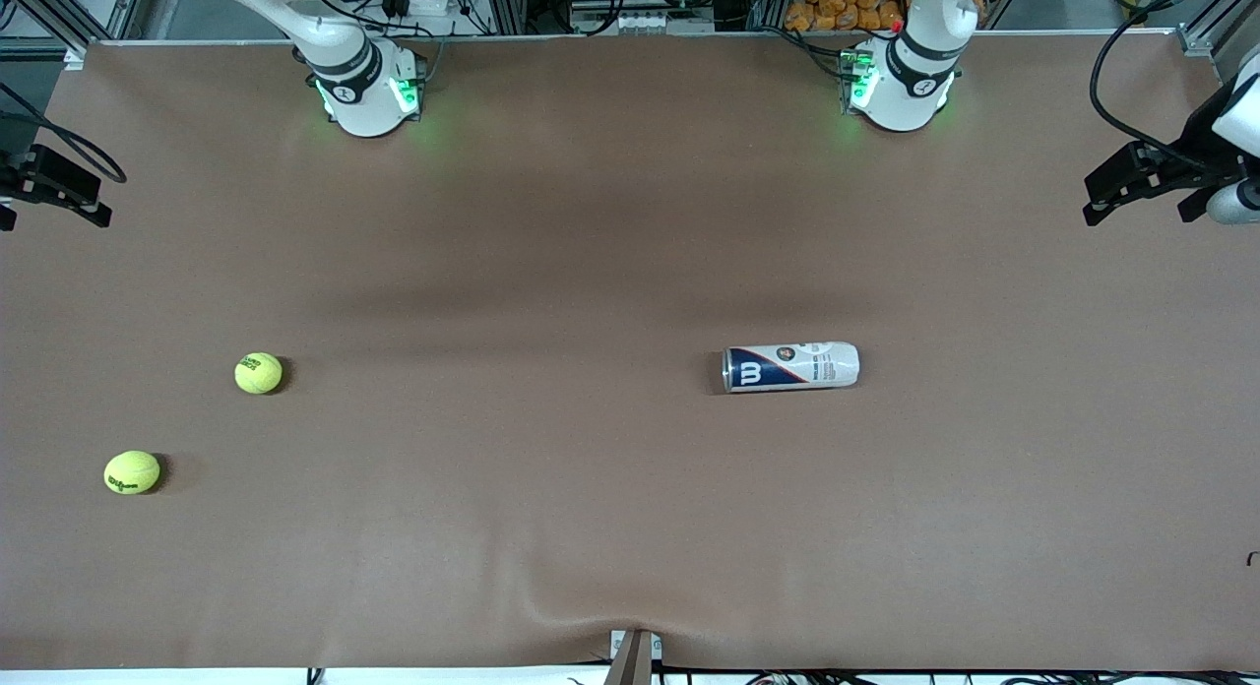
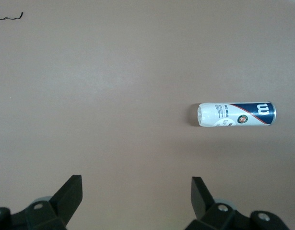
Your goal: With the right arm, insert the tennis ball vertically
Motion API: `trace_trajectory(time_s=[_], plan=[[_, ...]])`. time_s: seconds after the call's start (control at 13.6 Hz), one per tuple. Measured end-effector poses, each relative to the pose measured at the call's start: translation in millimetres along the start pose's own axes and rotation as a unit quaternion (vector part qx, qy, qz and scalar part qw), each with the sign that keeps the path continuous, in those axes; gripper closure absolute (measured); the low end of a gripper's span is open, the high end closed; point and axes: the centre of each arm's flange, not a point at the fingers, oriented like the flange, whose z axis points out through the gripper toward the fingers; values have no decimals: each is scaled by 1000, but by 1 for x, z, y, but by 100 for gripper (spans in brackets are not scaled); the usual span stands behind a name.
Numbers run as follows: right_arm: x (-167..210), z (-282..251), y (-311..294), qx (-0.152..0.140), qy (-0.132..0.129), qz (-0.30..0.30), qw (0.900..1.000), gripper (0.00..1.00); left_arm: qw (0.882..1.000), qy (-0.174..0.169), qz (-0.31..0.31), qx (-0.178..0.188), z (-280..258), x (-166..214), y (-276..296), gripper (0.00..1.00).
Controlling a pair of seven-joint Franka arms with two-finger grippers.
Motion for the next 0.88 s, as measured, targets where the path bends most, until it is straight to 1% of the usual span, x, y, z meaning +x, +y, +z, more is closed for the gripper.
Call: trace_trajectory(time_s=[0.44,0.88], plan=[[0,0,0,0,0,0,1000,0,1000,2,4,-1,-2,2,4,0],[0,0,0,0,-2,0,1000,0,1000,-5,11,0,2,2,9,0]])
